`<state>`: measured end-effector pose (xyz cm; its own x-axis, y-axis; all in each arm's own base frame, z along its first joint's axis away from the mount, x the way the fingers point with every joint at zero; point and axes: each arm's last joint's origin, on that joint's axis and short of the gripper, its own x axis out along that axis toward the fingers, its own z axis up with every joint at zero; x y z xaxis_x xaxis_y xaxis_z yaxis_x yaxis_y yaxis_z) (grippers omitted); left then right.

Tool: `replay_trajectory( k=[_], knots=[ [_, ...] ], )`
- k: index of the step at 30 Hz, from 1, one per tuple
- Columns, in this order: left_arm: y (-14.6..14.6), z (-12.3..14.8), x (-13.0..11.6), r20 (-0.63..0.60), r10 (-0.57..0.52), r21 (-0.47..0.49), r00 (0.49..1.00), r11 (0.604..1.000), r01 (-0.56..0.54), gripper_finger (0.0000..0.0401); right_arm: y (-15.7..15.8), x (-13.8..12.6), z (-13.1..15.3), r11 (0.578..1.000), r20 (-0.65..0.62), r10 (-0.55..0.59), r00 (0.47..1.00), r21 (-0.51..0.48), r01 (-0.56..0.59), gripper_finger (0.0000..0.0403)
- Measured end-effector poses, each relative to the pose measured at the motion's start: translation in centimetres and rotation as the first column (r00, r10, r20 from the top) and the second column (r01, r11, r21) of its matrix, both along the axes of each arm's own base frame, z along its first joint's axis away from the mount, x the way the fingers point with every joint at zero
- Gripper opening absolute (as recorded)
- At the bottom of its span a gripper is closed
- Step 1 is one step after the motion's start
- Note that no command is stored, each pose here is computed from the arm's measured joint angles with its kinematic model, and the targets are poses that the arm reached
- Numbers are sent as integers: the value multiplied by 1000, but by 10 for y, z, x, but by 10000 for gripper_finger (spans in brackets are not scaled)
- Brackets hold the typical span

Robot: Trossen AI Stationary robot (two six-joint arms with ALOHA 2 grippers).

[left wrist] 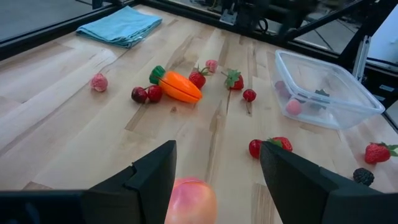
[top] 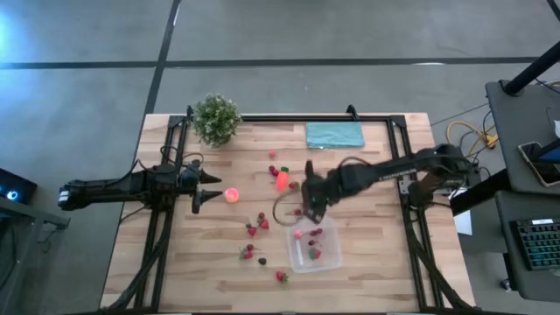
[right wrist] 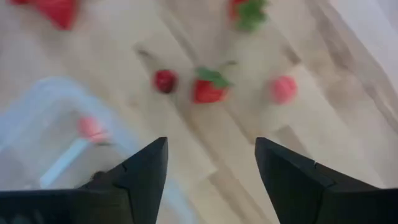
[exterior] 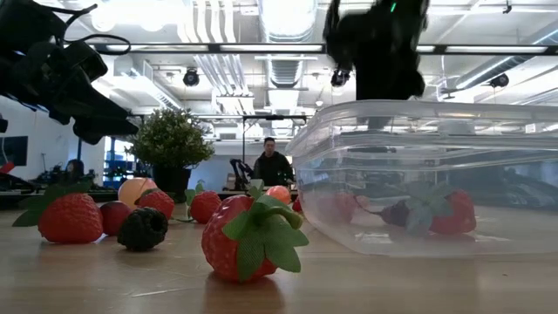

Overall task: Pick and placing Produce into tupperware
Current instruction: Put the pink peach into the transparent container

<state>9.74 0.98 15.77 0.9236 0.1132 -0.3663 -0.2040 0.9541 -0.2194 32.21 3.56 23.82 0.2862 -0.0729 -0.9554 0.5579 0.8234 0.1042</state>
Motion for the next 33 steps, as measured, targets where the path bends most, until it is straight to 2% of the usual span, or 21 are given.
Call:
replay_trajectory(
  k=[3, 6, 10, 14, 18, 24, 33],
  knots=[
    [0, 0, 0, 0, 1, 0, 1000, 1000, -1, 217, -27, 2, -4, 1000, -10, 2, 1000, 20, -2, 230],
    [0, 0, 0, 0, 1, -1, 1000, 1000, -1, 217, -43, 3, -7, 990, -11, 134, 991, -30, -134, 227],
    [0, 0, 0, 0, 1, -1, 1000, 1000, -1, 217, -51, 4, -14, 925, -17, 363, 932, -109, -363, 226],
    [0, 0, 0, 0, 1, -1, 1000, 1000, -1, 217, -54, -2, -30, 869, -70, 473, 878, -129, -478, 226],
    [0, 0, 0, 0, 1, -1, 1000, 1000, -1, 217, -56, -12, -47, 856, -115, 494, 862, -111, -506, 226],
    [0, 0, 0, 0, 2, -1, 1000, 1000, -2, 217, -62, -11, -59, 834, -76, 524, 849, -158, -529, 225],
    [0, 0, 0, 0, 3, 0, 1000, 1000, -3, 217, -67, -9, -83, 837, -72, 520, 851, -156, -524, 226]
  ],
)
